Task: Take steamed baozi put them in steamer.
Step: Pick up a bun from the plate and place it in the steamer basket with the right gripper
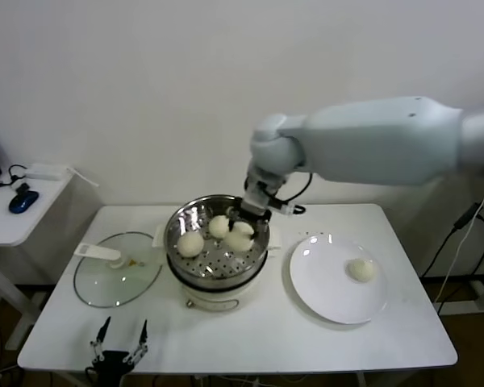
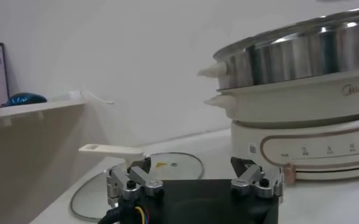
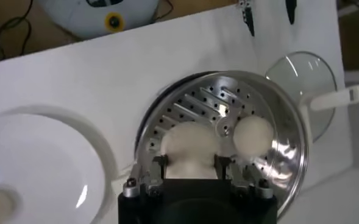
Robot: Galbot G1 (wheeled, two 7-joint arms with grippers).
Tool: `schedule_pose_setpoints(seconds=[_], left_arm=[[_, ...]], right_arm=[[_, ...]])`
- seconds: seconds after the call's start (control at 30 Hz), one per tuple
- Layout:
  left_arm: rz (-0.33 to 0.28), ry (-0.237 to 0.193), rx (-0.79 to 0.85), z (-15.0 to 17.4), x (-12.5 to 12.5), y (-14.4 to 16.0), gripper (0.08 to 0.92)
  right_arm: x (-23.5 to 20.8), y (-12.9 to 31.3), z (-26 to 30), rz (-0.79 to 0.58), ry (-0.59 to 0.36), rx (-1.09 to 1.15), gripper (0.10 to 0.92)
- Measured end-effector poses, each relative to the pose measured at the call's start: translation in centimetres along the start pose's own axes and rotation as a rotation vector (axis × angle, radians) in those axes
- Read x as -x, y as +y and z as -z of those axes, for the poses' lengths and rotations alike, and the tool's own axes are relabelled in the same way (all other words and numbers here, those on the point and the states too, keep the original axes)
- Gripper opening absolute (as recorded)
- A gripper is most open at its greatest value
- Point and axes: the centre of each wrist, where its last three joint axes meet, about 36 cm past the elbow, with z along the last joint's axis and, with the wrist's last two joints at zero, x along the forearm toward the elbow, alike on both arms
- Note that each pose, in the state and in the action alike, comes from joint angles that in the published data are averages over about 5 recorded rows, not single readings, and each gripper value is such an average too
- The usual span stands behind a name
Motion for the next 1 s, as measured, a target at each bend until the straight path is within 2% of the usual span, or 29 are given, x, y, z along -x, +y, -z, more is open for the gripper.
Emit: schedule_pose_setpoints(seconds=[0.33,0.63,0.83,1.0], left_arm=[[0.006,0.004,-0.003,-0.4,0.2,-0.1,0.823],[0.007,0.004,-0.005,-0.5,0.4,-0.2,0.823],[0.008,0.005,-0.004,-0.5,0.4,-0.1,0.823],[0.006,0.007,-0.003,-0.4,0.4,-0.1,0.823]], right_arm=[[7.1,-4.5,0.8,0.037,-0.052,-0.121,0.543],[9.5,-5.8,0.9,0.053,-0.074,-0.156,0.555],[9.3,-5.7,0.5,0.060,-0.082,-0.155,0.699],[6.8,-4.5,-1.2,0.075,-0.062,-0.104,0.809]])
